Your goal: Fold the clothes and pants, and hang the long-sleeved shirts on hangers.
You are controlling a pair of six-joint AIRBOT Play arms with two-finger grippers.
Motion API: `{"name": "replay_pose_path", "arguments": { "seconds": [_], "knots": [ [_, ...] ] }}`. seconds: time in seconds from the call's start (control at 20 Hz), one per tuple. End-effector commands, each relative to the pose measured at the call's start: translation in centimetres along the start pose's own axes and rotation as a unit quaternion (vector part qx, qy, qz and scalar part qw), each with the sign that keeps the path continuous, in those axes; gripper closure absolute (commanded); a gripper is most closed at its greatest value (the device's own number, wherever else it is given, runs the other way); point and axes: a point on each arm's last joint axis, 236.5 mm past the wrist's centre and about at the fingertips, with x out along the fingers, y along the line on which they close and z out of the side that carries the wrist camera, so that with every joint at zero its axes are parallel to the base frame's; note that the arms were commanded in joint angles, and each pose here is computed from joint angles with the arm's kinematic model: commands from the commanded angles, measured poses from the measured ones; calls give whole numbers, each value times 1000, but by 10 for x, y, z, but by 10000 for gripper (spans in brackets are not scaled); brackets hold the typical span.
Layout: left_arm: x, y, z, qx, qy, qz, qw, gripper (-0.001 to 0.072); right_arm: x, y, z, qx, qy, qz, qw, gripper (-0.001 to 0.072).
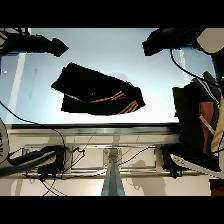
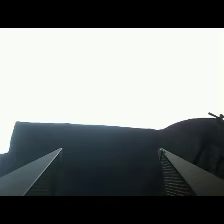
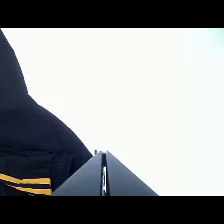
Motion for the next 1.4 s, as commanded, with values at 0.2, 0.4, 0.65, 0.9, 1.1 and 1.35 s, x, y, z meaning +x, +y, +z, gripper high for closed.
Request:
{"name": "replay_pose_path", "arguments": {
  "seconds": [0.2, 0.4, 0.65, 0.9, 1.1, 1.35],
  "knots": [
    [-1, 0, 1, 0, -1, 0, 1000, 6, -1, -2, 19, 0, -41, -6, 999, 681],
    [-1, 0, 1, 0, -1, 0, 1000, 7, -1, -12, 14, -20, -28, -25, 999, 682],
    [-1, 0, 2, -1, -3, 0, 1000, 6, -1, -37, -25, -106, 51, -38, 992, 681],
    [-1, -5, 3, -23, -6, -10, 1000, 81, 10, -126, -136, 44, 179, -60, 981, 681],
    [-5, 17, -6, -32, 9, 24, 999, 688, 33, -126, -257, 189, 273, 1, 943, 680],
    [-8, 65, -80, -25, 122, 86, 988, 688, 54, -107, -295, 302, 281, 11, 911, 666]
  ]
}}
